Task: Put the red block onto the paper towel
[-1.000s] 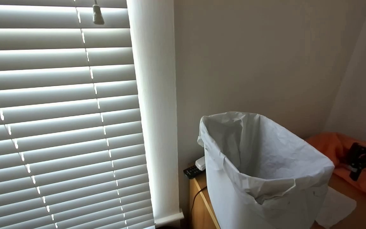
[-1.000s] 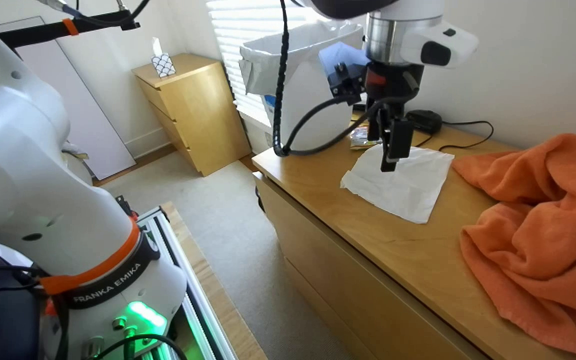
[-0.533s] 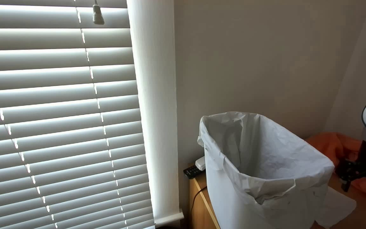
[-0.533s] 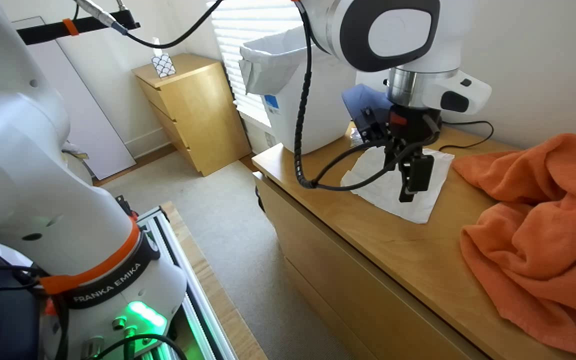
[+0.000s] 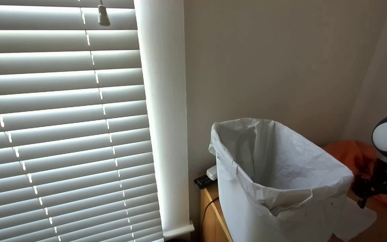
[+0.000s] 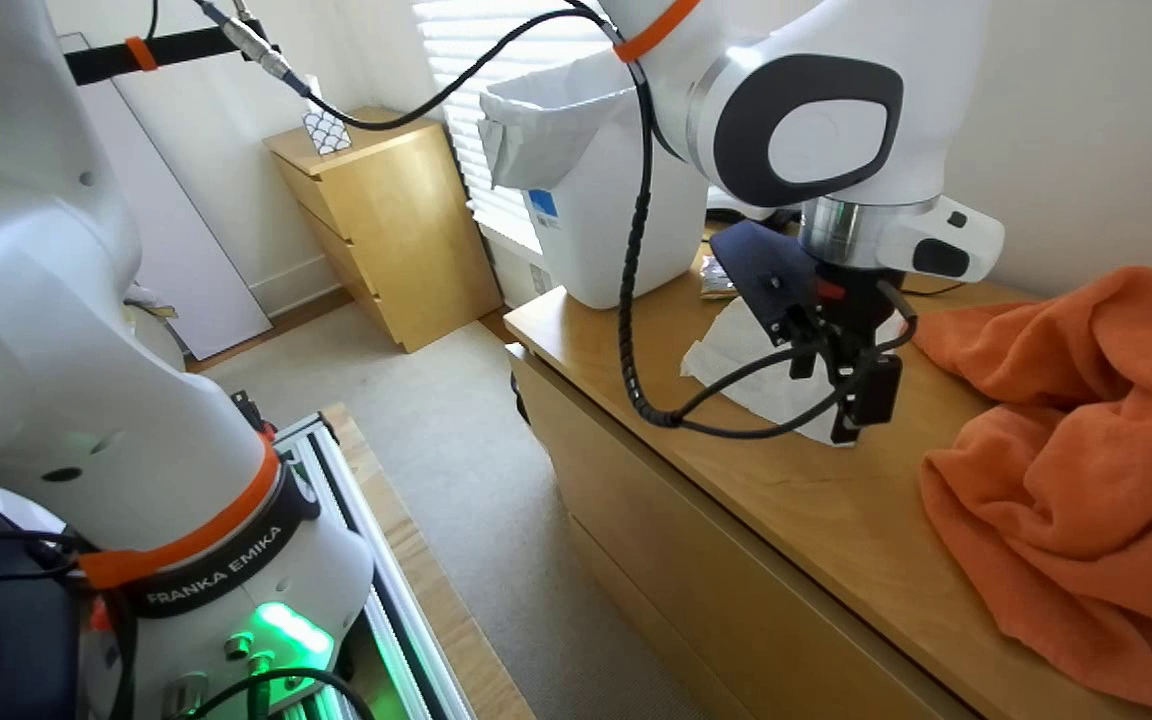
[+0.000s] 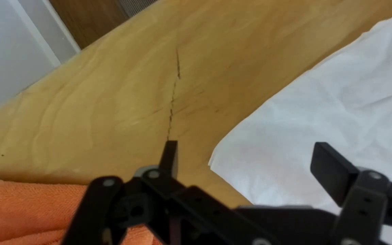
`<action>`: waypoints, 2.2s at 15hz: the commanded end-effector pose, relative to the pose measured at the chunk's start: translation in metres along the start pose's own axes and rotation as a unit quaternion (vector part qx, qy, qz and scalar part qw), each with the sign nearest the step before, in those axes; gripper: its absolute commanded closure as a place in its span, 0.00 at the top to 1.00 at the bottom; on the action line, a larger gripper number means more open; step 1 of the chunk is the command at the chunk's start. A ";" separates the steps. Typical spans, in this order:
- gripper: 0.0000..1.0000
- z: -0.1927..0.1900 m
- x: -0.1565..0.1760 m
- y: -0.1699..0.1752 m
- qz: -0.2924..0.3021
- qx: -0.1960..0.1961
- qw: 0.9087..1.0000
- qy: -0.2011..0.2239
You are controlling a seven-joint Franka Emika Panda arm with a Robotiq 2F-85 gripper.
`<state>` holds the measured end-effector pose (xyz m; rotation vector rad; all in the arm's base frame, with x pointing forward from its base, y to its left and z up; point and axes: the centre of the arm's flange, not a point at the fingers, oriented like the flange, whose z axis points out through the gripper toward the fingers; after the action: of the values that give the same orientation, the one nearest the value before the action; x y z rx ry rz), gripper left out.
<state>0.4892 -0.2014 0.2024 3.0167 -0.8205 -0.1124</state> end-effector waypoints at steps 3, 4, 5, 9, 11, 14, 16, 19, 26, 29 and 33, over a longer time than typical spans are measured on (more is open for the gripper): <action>0.95 0.023 0.012 0.004 -0.025 0.005 1.000 0.006; 0.79 0.025 0.013 0.003 -0.027 0.005 1.000 0.005; 0.71 0.027 0.014 0.003 -0.028 0.004 1.000 0.004; 0.44 0.030 0.017 0.003 -0.035 0.004 0.999 0.003; 0.29 0.030 0.018 0.003 -0.038 0.003 0.999 0.003; 0.06 0.030 0.019 0.003 -0.041 0.001 0.999 0.003; 0.00 0.025 0.020 0.004 -0.043 -0.001 0.999 0.004; 0.00 0.016 0.022 0.007 -0.042 -0.003 0.999 0.002; 0.00 -0.009 0.020 0.028 -0.055 -0.037 0.998 0.011; 0.00 -0.016 0.017 0.041 -0.067 -0.062 0.996 0.004; 0.00 -0.019 0.009 0.053 -0.084 -0.088 0.992 -0.019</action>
<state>0.4867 -0.2538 0.2145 2.9410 -0.5700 -0.1683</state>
